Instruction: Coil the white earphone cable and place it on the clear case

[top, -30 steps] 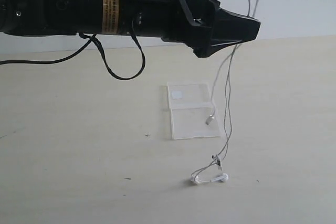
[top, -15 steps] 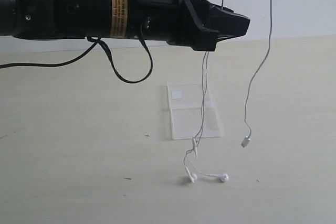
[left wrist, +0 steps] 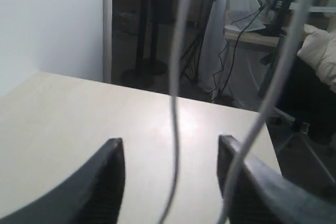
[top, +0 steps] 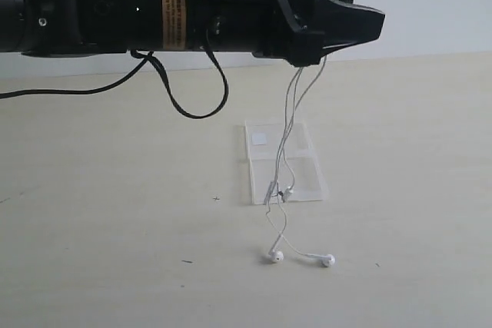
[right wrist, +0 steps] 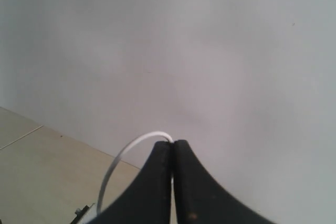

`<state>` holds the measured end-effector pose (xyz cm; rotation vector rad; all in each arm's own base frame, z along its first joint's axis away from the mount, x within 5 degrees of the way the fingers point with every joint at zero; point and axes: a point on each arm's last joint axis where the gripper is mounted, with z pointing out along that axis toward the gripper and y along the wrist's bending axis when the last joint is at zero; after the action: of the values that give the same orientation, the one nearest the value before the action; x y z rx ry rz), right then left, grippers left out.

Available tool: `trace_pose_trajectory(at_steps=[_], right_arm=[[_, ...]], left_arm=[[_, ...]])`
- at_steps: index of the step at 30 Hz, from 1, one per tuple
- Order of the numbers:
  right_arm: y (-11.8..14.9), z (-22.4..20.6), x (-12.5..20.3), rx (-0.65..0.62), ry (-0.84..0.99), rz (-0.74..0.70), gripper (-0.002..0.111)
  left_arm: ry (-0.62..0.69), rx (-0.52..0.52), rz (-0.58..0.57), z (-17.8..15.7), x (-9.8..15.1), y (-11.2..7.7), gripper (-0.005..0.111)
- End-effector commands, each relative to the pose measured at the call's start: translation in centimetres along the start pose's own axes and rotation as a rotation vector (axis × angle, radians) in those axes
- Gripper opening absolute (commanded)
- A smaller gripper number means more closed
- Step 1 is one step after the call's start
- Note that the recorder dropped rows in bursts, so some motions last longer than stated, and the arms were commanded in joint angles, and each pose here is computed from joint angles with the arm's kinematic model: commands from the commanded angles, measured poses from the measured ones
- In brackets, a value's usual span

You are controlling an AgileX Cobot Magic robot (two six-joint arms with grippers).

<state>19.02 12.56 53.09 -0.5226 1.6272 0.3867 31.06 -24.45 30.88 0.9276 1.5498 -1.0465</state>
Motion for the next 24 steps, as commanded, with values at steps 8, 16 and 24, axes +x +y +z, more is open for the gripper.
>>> trace_pose_trajectory(at_steps=[8, 16, 24], right_arm=[[-1.0, -0.2, 0.8, 0.109, 0.11, -0.079, 0.0], [-4.7, -2.0, 2.2, 0.531, 0.307, -0.088, 0.0], [-5.8, -3.2, 3.0, 0.682, 0.438, -0.129, 0.0]], left_arm=[[0.02, 0.009, -0.059, 0.2, 0.0, -0.4, 0.0], [0.163, -0.044, 0.001, -1.7, -0.7, -1.0, 0.0], [0.158, -0.1, -0.056, -4.3, -2.6, -1.0, 0.0]])
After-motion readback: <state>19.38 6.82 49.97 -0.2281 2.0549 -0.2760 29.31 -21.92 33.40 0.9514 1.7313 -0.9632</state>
